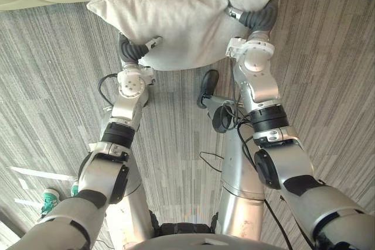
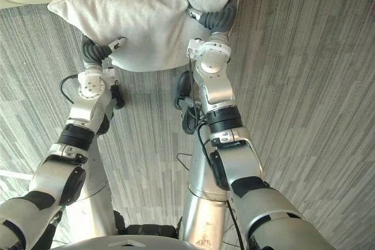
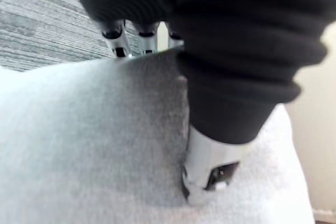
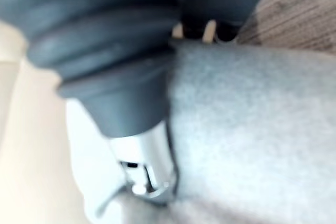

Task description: Pick up cushions and gather them together orderly.

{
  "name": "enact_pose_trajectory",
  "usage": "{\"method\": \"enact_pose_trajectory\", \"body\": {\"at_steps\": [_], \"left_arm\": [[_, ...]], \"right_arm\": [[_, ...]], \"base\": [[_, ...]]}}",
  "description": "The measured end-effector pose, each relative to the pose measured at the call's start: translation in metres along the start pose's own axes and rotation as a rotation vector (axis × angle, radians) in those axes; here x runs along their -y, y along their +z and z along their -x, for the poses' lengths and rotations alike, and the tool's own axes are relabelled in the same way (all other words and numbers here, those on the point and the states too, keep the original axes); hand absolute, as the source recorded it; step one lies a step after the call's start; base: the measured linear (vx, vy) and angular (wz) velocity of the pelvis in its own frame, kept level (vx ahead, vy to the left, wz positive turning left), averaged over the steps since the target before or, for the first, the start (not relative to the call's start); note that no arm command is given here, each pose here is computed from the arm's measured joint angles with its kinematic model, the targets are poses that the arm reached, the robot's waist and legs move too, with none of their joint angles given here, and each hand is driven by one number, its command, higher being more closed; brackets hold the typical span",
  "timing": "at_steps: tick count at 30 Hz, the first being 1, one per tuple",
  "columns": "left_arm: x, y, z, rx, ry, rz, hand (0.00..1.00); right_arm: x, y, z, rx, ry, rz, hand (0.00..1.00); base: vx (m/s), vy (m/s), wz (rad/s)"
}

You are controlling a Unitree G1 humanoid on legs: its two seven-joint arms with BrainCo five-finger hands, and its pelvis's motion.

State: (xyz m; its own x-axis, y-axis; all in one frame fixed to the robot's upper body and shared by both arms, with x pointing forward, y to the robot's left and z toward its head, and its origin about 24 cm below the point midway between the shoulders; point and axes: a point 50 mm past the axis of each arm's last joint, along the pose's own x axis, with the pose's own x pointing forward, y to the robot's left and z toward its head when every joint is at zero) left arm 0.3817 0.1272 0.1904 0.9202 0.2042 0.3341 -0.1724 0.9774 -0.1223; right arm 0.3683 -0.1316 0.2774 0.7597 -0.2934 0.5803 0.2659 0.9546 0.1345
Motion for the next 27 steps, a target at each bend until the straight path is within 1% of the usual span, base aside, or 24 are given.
{"method": "enact_pose_trajectory", "body": {"at_steps": [3, 4, 8, 10, 14, 16, 18, 21, 24, 27], "left_arm": [[-0.003, 0.003, -0.001, 0.008, 0.003, -0.011, 1.00], [-0.002, 0.007, -0.001, 0.020, 0.003, -0.005, 1.00], [-0.004, 0.009, 0.001, 0.028, 0.020, 0.004, 1.00], [-0.005, 0.008, 0.009, 0.038, 0.020, 0.031, 1.00], [-0.007, 0.005, 0.021, 0.038, 0.032, 0.078, 1.00], [-0.008, -0.003, 0.032, 0.019, 0.044, 0.105, 1.00], [-0.010, -0.009, 0.042, 0.011, 0.056, 0.128, 1.00], [-0.010, -0.004, 0.053, 0.044, 0.055, 0.169, 1.00], [-0.012, -0.008, 0.070, 0.045, 0.049, 0.173, 1.00], [-0.017, -0.017, 0.096, 0.031, 0.027, 0.156, 1.00]], "right_arm": [[-0.003, 0.009, 0.006, 0.037, 0.010, -0.055, 1.00], [-0.004, 0.008, 0.012, 0.040, 0.009, -0.108, 1.00], [-0.005, 0.005, 0.024, 0.025, 0.026, -0.204, 1.00], [-0.002, -0.004, 0.036, -0.001, 0.014, -0.259, 1.00], [0.004, -0.019, 0.054, -0.055, 0.011, -0.314, 1.00], [0.008, -0.035, 0.071, -0.110, -0.007, -0.355, 1.00], [0.013, -0.046, 0.085, -0.142, -0.010, -0.365, 1.00], [0.019, -0.050, 0.099, -0.158, 0.005, -0.381, 1.00], [0.028, -0.064, 0.123, -0.214, 0.017, -0.359, 1.00], [0.044, -0.076, 0.158, -0.295, 0.036, -0.338, 1.00]], "base": [[-0.03, -0.007, -0.02], [0.00, 0.000, 0.00], [0.00, -0.002, -0.01], [0.02, -0.014, 0.06], [0.05, -0.015, 0.05], [0.06, -0.013, 0.04], [0.05, -0.006, 0.03], [0.07, -0.003, 0.06], [0.06, 0.002, 0.12], [0.04, 0.041, 0.12]]}}
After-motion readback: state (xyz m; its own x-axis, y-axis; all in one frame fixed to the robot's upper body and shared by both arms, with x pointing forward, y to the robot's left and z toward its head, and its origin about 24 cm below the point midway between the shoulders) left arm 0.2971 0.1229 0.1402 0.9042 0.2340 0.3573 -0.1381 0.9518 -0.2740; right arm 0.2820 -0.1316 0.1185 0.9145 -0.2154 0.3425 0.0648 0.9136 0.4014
